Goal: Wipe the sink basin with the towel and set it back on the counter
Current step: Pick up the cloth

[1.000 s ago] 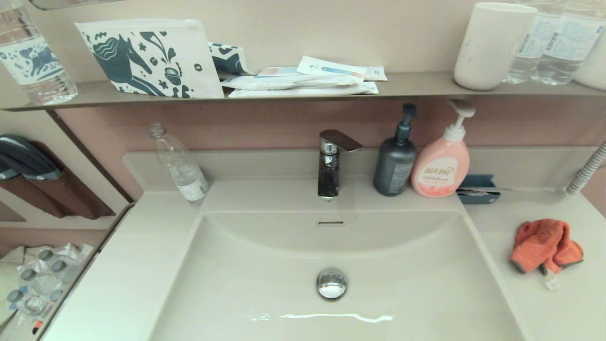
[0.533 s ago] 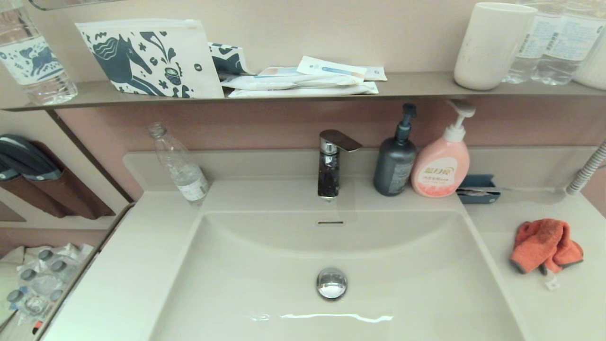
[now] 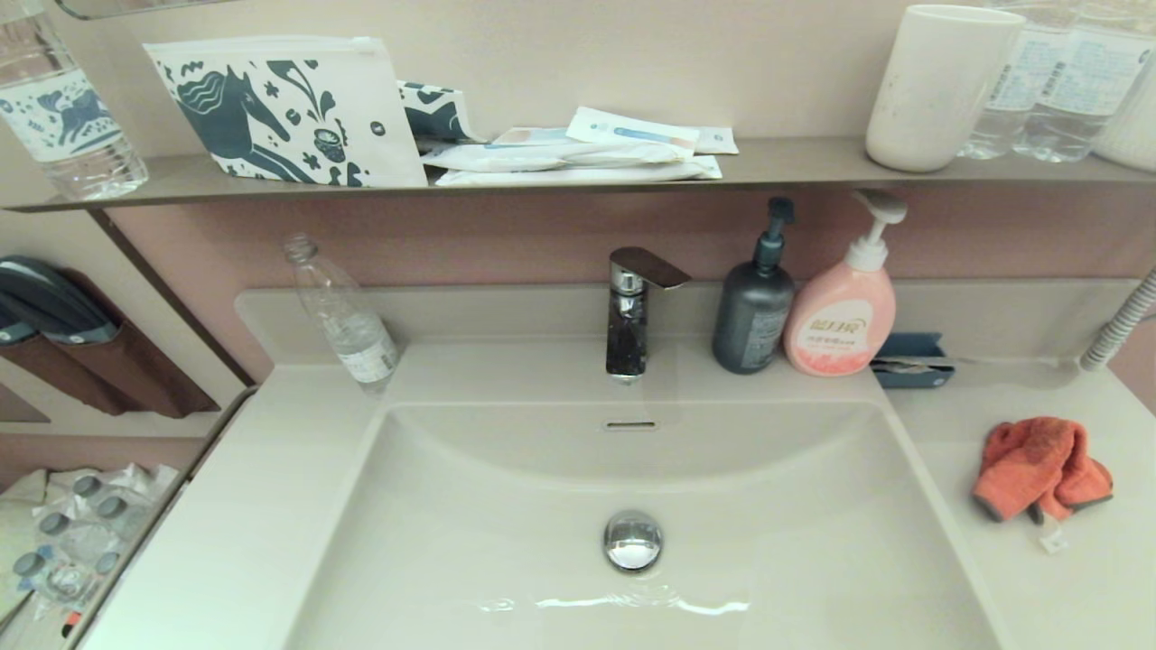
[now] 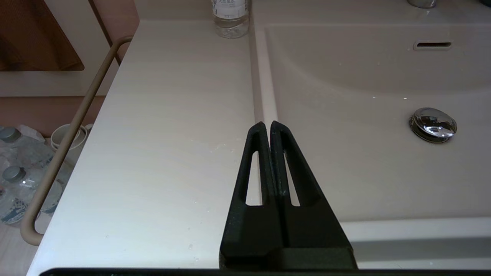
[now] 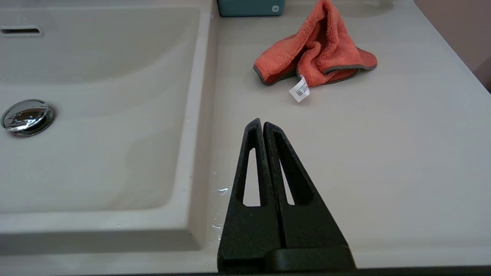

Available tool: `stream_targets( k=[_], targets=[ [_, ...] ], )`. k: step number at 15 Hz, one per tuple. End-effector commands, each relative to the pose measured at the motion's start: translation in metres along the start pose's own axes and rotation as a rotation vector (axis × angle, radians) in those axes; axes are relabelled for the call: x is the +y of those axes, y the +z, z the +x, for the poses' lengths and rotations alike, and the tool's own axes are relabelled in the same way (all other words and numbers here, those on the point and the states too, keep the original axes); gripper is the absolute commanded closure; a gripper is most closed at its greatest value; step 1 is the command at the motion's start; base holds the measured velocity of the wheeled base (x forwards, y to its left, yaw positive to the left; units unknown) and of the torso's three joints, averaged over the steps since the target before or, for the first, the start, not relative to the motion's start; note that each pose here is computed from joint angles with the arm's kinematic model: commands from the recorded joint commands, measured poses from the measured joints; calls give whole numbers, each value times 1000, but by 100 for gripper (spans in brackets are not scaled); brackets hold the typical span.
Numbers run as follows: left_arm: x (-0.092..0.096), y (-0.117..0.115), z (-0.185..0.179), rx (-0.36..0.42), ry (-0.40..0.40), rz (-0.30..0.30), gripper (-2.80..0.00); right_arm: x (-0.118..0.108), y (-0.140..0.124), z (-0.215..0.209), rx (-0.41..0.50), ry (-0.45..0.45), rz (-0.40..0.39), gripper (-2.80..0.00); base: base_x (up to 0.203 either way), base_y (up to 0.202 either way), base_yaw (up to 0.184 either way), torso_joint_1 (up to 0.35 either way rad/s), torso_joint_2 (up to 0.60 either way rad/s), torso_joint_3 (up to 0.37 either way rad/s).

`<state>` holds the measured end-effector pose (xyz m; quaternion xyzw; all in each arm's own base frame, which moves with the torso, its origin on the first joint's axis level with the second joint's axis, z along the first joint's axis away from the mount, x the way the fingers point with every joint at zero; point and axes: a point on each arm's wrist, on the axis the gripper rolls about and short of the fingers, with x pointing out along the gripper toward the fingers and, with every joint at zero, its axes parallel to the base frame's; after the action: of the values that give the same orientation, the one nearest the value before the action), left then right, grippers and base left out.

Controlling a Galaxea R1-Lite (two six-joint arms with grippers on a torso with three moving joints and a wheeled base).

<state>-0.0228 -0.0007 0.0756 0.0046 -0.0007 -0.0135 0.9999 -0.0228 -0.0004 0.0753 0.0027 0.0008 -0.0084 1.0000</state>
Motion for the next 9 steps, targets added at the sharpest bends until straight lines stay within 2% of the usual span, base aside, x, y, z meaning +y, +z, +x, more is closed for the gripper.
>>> stream_targets(
  k=[1,9],
  targets=[
    [0,0,0,1,0,0,0,0,0,0,1,2,-12,0,0,0,0,0,0,0],
    [0,0,0,1,-1,0,0,0,0,0,1,15,-41,0,0,0,0,0,0,0]
  ],
)
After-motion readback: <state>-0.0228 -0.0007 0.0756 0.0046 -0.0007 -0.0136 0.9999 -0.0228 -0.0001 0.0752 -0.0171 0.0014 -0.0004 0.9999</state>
